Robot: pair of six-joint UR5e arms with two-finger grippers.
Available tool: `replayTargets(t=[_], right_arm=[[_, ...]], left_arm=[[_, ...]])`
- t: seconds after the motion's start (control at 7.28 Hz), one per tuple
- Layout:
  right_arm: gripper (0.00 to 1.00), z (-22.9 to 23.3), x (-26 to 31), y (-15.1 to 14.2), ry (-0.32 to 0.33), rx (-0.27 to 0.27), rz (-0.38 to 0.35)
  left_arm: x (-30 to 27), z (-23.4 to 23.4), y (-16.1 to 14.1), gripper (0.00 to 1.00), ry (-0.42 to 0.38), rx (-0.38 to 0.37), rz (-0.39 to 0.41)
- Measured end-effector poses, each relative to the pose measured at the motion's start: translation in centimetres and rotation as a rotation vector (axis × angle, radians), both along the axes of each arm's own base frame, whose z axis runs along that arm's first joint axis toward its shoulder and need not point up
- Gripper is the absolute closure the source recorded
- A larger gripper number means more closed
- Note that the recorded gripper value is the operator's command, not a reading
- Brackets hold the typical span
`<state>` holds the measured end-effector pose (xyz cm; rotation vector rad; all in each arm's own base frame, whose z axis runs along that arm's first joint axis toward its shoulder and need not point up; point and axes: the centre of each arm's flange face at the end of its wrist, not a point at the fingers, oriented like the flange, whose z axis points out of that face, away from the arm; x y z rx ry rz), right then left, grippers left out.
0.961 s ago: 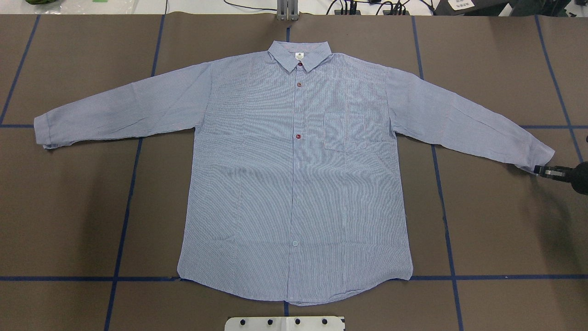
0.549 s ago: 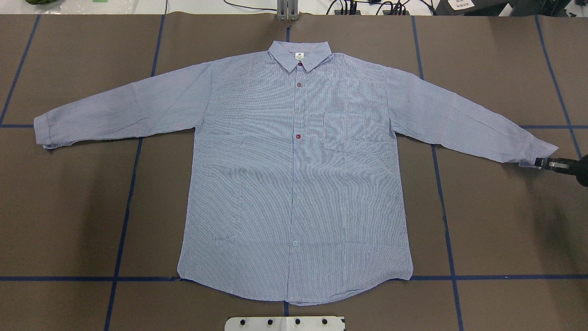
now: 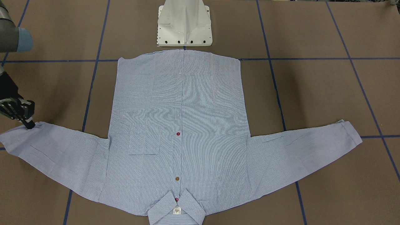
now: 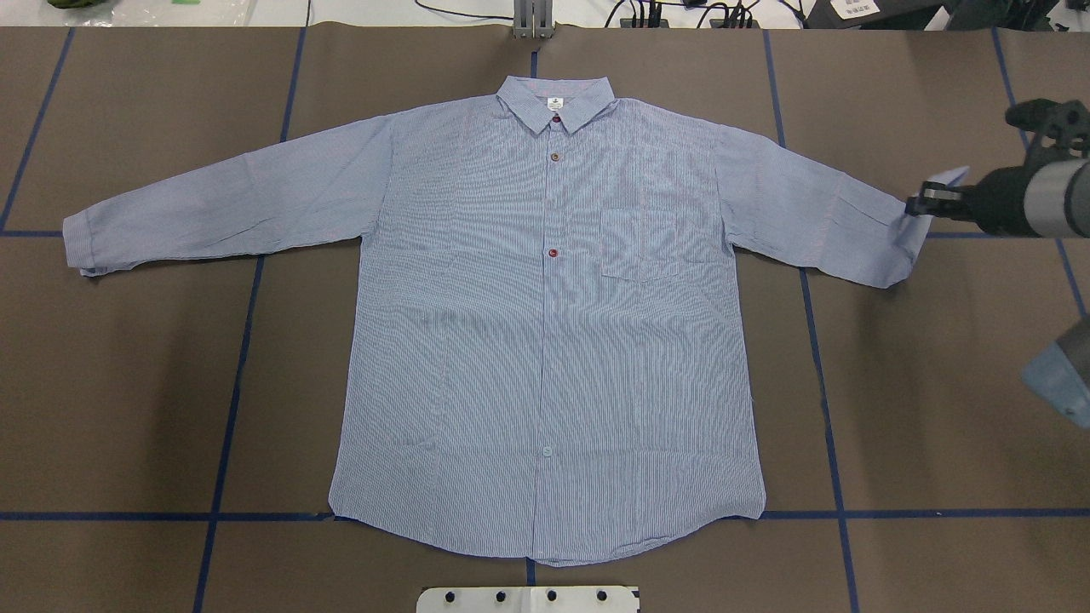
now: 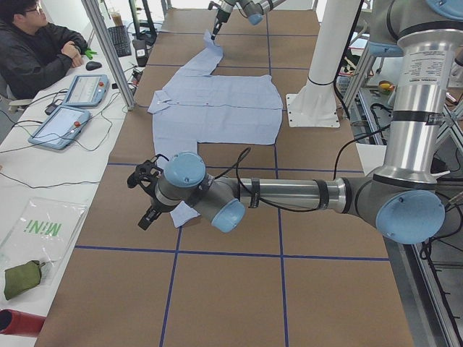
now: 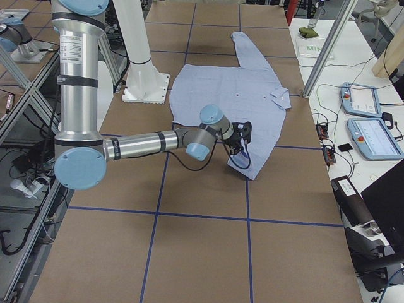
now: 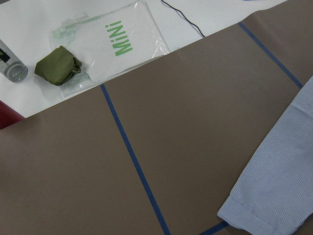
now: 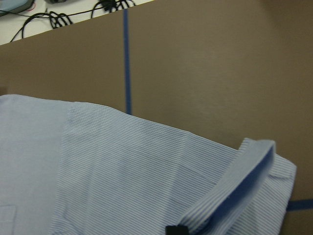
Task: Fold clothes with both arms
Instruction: 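Carry the sleeve with the right gripper across the shirt body and release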
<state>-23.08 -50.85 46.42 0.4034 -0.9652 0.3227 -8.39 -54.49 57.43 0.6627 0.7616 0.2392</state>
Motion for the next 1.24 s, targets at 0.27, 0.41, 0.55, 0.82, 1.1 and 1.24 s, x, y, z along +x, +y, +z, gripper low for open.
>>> replayTargets(t=[0.27,0.41,0.55,0.82,1.1,1.24], right_arm=[[1.0,-10.9,-10.7,-4.6,0.02,0.027,-0.039],[1.0,-16.5,-15.9,-5.8,0.032,0.035,-0.034],[1.0,-21.6,-20.3,-6.4,0.021,0.041,-0.018],[1.0,-29.7,-28.6,-5.4,0.01,0.095,0.013],[1.0,-35.0,-35.1,-3.9,0.016,0.13,0.009],[1.0,-36.7,-37.7,-2.8,0.025,0.145,0.008]], left_arm=[[0.0,0.0,0.0,0.01,0.0,0.0,-0.001],[0.0,0.0,0.0,0.01,0.001,-0.001,-0.001],[0.0,0.0,0.0,0.01,0.001,-0.002,-0.001],[0.0,0.1,0.0,0.01,0.001,-0.003,-0.001],[0.0,0.1,0.0,0.01,0.001,-0.004,-0.001],[0.0,0.2,0.0,0.01,0.001,-0.005,-0.001]])
